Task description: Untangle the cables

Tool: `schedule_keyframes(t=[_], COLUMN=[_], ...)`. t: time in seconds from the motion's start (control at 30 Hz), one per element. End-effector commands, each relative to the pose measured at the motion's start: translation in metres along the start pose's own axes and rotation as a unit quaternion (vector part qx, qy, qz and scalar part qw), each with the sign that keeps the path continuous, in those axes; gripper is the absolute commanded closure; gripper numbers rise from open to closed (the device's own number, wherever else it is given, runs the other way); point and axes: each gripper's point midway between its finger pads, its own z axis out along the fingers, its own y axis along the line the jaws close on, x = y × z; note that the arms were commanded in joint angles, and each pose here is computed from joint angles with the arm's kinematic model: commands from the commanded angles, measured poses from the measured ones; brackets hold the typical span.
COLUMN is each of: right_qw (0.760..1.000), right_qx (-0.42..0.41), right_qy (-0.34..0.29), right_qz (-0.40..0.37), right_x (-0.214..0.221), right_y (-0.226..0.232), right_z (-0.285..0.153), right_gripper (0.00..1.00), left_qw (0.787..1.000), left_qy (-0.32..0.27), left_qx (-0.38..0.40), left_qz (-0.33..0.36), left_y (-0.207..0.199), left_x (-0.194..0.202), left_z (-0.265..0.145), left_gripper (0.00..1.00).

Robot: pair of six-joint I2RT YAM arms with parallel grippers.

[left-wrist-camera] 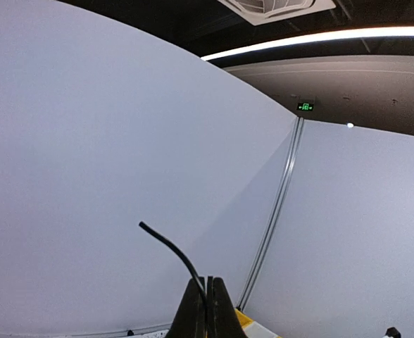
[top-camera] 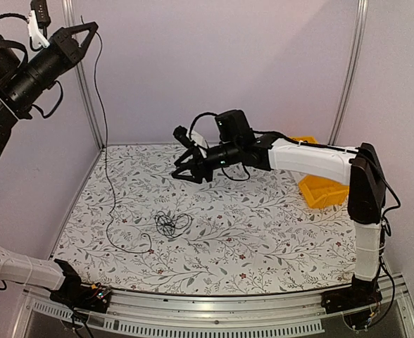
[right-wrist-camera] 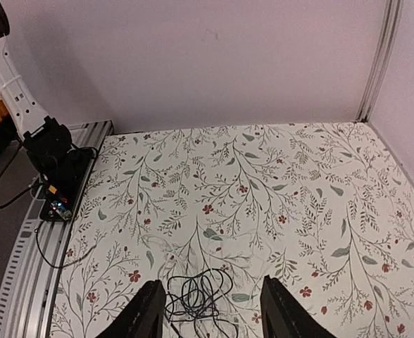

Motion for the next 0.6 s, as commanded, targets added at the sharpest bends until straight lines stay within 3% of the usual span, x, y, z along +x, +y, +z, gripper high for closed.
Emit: schedule_keyframes(t=[0.0,0.2,0.3,0.57], right_qw=[0.998,0.992,0.992,0.995], right_qx=[-0.025,-0.043,-0.042,0.009], right_qy=[-0.051,-0.100,-0.113,-0.100], right_qz=[-0.036,-0.063,-0.041,0.009], right_x=[-0.062,-0.116,-0.127,-0.111], right_y=[0.023,0.050,0.052,0.029], right_z=[-0.028,-0.035,-0.032,-0.002], right_gripper=[0.49,0.43,0.36,0.30], left_qw=[0.999,0.997,0.996,0.993], left_qy=[-0.006,0.006,0.017,0.021], left_qx=[0.018,0.036,0.040,0.037], left_qz=[-0.031,-0.069,-0.082,-0.106], left_y=[-0.004,-0.005,-0.005,-0.001], left_x=[0.010,0.030,0.040,0.050], left_z=[-0.004,-0.002,-0.002,-0.006], left_gripper=[1.00,1.00,1.00,1.00])
